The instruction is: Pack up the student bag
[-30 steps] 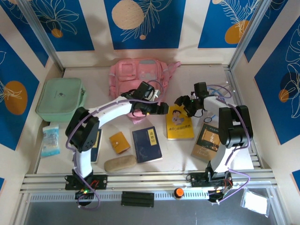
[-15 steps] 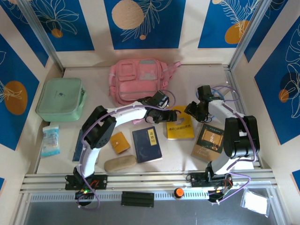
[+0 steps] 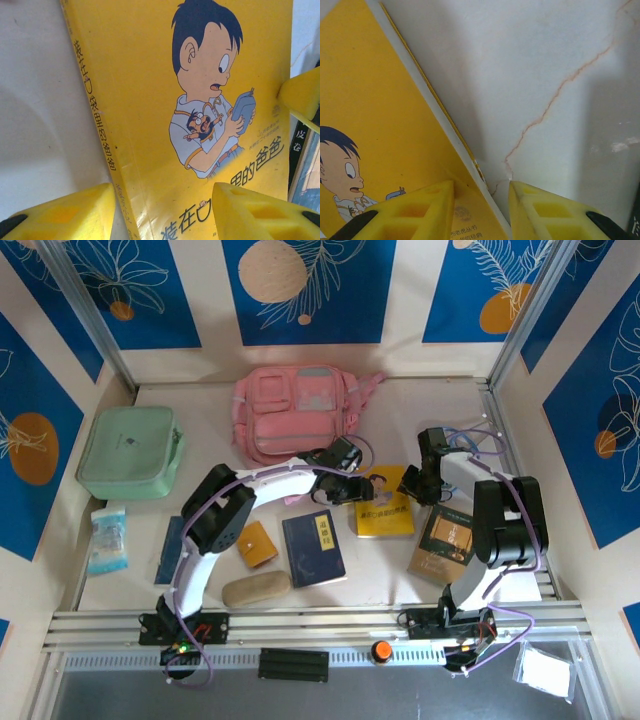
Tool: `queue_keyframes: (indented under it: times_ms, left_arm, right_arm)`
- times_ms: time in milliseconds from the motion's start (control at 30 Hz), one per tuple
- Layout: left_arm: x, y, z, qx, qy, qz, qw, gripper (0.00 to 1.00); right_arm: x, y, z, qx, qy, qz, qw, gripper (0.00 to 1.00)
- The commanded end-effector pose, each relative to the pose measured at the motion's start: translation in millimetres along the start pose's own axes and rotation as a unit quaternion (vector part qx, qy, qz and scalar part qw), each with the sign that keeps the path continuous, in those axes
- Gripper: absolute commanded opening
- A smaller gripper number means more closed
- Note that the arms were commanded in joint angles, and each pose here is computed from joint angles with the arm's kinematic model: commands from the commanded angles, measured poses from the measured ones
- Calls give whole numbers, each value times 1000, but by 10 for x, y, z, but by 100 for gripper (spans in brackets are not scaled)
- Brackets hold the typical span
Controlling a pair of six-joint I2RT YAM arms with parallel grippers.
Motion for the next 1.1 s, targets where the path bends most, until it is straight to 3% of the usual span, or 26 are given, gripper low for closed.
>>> queue_keyframes:
  times_ms: [0,567,733,933,1067]
  left_arm:
    - [30,8,-52,10,-8,10,1000,54]
    - [-13,-43,-266,-15,25,40,999,54]
    - [-3,-294,-219,-76,39,26,996,52]
    - [27,-694,158,-168,19,-18,985,43]
    - [-19,-752,315,-216,29,4,976,42]
  right_arm:
    - [-52,4,-34,2,21,-12,1000,33]
    - [-110,-2,-109,2,40,-22,999,27]
    - [-128,1,-133,5,46,-27,999,27]
    - [-132,26,-155,20,51,-37,998,23]
    - [-124,59,-156,37,51,-40,997,19]
Point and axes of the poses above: each hand's point on the last joint's axis, 136 mm out from that joint toward the fingers, its own z axis back along the fingers, its own y axis along the line the jaws close on, x = y × z, the point moved 2 cm from there along z, back along the fingers, and after that the axes turned 10 degrees about z, right-handed, at the moved point
